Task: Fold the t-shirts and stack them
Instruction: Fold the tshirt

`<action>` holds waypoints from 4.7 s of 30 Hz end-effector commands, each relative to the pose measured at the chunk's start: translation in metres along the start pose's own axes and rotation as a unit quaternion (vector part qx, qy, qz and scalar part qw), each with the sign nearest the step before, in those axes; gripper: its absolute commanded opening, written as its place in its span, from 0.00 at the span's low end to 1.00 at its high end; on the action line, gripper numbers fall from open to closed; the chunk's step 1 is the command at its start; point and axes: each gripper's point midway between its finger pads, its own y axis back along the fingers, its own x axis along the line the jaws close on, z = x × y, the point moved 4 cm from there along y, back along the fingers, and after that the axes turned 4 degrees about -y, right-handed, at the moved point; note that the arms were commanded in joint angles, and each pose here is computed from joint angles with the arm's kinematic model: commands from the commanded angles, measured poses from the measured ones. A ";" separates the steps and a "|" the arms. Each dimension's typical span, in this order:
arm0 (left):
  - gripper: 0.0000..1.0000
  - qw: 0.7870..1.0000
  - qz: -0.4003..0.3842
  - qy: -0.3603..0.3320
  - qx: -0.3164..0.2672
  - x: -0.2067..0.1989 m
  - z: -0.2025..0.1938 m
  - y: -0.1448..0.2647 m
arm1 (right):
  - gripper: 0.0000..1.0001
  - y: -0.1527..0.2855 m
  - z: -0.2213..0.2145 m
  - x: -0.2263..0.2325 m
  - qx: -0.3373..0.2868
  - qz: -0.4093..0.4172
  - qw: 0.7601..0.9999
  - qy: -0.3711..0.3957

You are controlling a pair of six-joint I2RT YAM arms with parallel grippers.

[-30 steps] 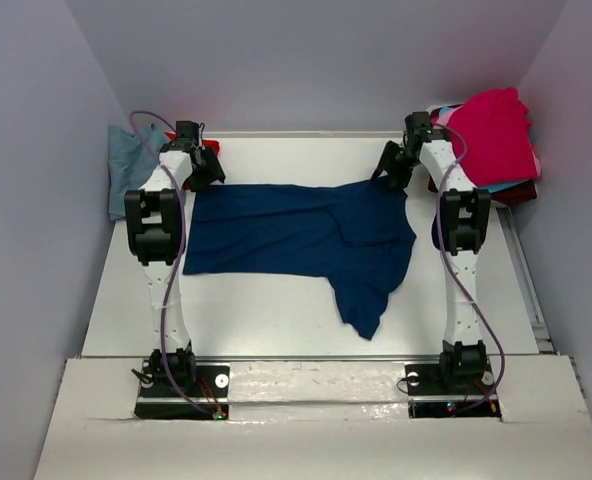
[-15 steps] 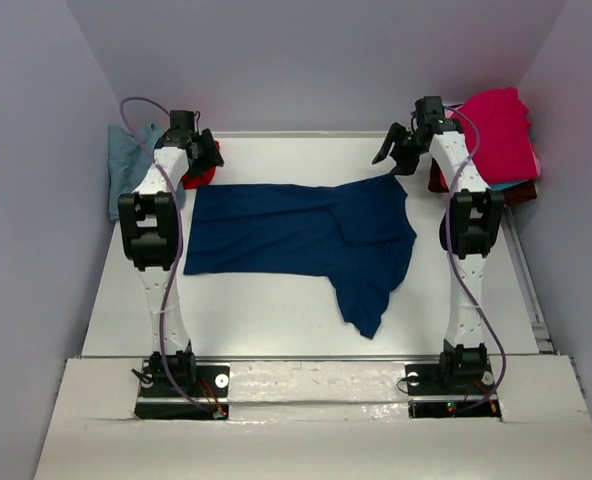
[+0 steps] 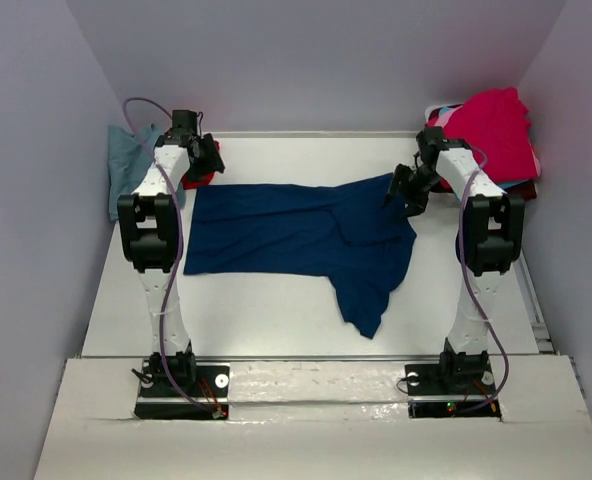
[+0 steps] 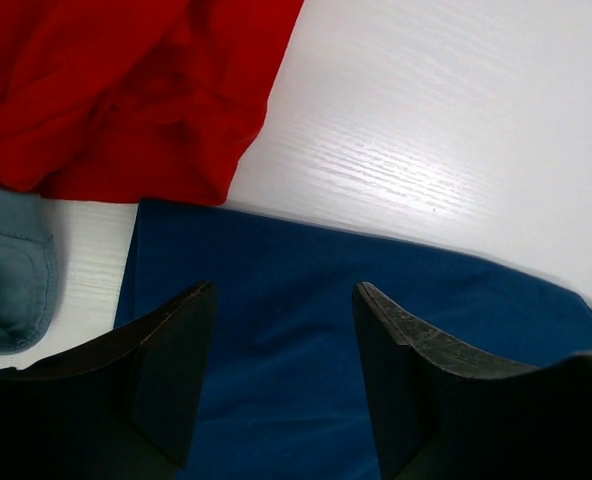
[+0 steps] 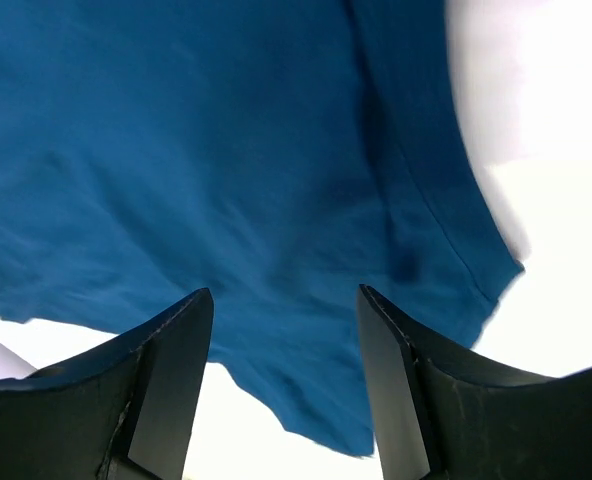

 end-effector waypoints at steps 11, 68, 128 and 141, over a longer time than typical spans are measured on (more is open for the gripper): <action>0.68 0.997 0.044 -0.013 0.063 0.014 -0.030 -0.021 | 0.64 0.004 -0.042 -0.025 0.020 -0.023 0.999 0.012; 0.68 0.994 0.058 -0.015 0.089 0.021 -0.044 -0.036 | 0.38 -0.014 -0.041 -0.046 0.008 -0.090 0.996 0.007; 0.68 0.993 0.063 -0.007 0.100 0.032 -0.049 -0.043 | 0.38 -0.033 -0.039 -0.044 0.029 -0.075 0.997 0.000; 0.68 0.993 0.064 -0.008 0.100 0.032 -0.049 -0.043 | 0.38 -0.043 -0.042 -0.051 0.039 -0.085 0.996 -0.001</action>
